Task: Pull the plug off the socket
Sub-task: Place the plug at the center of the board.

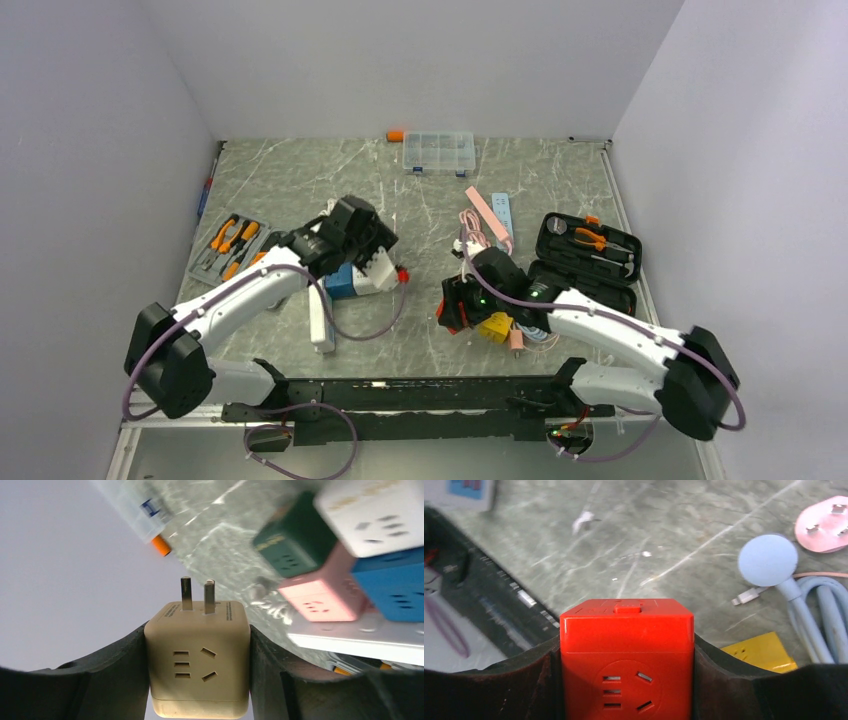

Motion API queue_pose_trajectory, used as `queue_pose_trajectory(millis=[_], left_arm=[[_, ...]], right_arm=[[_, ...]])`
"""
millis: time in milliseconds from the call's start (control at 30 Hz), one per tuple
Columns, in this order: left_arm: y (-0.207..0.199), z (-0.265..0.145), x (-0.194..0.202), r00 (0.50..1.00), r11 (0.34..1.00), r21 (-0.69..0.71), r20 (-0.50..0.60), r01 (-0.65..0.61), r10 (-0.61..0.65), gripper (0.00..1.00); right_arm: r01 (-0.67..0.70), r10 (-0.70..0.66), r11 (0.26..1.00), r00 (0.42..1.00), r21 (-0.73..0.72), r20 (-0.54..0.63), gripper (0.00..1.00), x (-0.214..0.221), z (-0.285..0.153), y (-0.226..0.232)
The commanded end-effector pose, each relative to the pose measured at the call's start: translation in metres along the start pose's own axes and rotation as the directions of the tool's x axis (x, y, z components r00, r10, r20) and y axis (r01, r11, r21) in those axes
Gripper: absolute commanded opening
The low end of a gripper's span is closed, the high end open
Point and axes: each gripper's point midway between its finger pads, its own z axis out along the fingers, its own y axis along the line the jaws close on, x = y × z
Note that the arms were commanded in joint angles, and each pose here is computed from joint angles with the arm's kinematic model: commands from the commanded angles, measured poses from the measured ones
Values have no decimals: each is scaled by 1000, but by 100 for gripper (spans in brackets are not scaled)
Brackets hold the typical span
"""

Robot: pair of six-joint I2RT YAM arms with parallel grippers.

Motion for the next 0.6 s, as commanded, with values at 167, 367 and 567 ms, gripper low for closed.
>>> queue_pose_trajectory(millis=[167, 367, 567], left_arm=[[88, -35, 7, 842, 844, -23, 85, 536, -533, 0], [69, -18, -11, 732, 735, 125, 74, 667, -677, 0], [59, -4, -17, 669, 665, 189, 49, 723, -742, 0]], right_arm=[[-61, 26, 947, 993, 316, 113, 9, -31, 47, -60], [-57, 19, 934, 994, 353, 109, 42, -22, 56, -69], [-45, 17, 943, 996, 331, 88, 90, -16, 60, -64]])
